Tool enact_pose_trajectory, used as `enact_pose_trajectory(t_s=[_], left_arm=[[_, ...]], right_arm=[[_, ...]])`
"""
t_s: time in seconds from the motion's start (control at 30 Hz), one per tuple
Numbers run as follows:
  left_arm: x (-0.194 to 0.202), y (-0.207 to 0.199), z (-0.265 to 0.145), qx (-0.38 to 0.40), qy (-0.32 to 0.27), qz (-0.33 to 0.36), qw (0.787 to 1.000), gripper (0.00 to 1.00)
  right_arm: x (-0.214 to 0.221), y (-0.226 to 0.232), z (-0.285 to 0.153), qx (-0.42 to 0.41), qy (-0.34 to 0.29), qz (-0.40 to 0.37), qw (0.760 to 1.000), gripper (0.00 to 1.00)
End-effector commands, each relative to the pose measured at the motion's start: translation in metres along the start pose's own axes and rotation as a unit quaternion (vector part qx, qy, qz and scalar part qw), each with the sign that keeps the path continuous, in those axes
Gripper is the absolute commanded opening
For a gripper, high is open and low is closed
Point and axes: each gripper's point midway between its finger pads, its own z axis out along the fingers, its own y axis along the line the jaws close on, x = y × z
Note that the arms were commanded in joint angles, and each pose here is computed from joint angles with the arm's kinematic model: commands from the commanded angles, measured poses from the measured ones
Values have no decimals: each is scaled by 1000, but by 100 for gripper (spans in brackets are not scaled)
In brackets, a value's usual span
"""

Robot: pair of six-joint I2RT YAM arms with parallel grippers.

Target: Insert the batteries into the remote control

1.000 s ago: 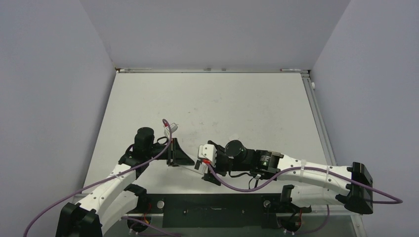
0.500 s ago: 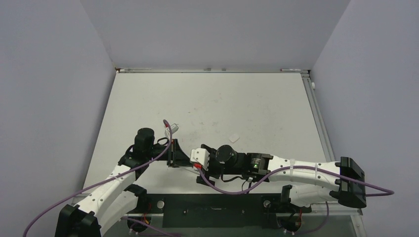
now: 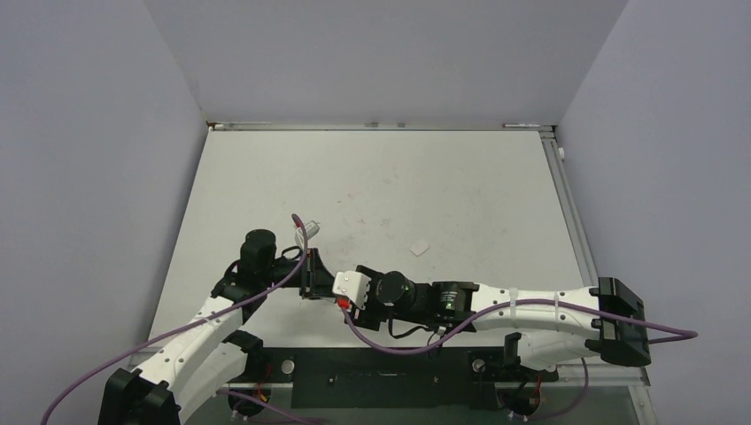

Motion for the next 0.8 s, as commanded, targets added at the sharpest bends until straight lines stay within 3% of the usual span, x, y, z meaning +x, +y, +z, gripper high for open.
enact_pose_trajectory(t_s=[0.0, 0.07, 0.13, 0.23, 0.37, 0.57, 0.77], left_arm=[[-1, -13, -1, 23, 0, 30, 999, 0], [-2, -12, -1, 22, 0, 28, 999, 2], [-2, -12, -1, 21, -2, 27, 999, 12], [-6, -10, -1, 10, -15, 26, 999, 45], [-13, -2, -3, -22, -39, 22, 999, 65], [-32, 18, -16, -124, -93, 25, 988, 77], [-54, 33, -38, -215, -167, 27, 962, 89]], right_arm=[[-23, -13, -1, 36, -27, 5, 999, 34], [-22, -13, -1, 37, -25, 8, 999, 21], [-21, -13, -2, 40, -24, 12, 999, 11], [-19, -14, -4, 48, -21, 23, 998, 8], [-13, -16, -6, 62, -12, 56, 996, 8], [4, -14, -4, 83, 12, 128, 988, 8], [29, -13, 5, 123, 66, 195, 971, 8]])
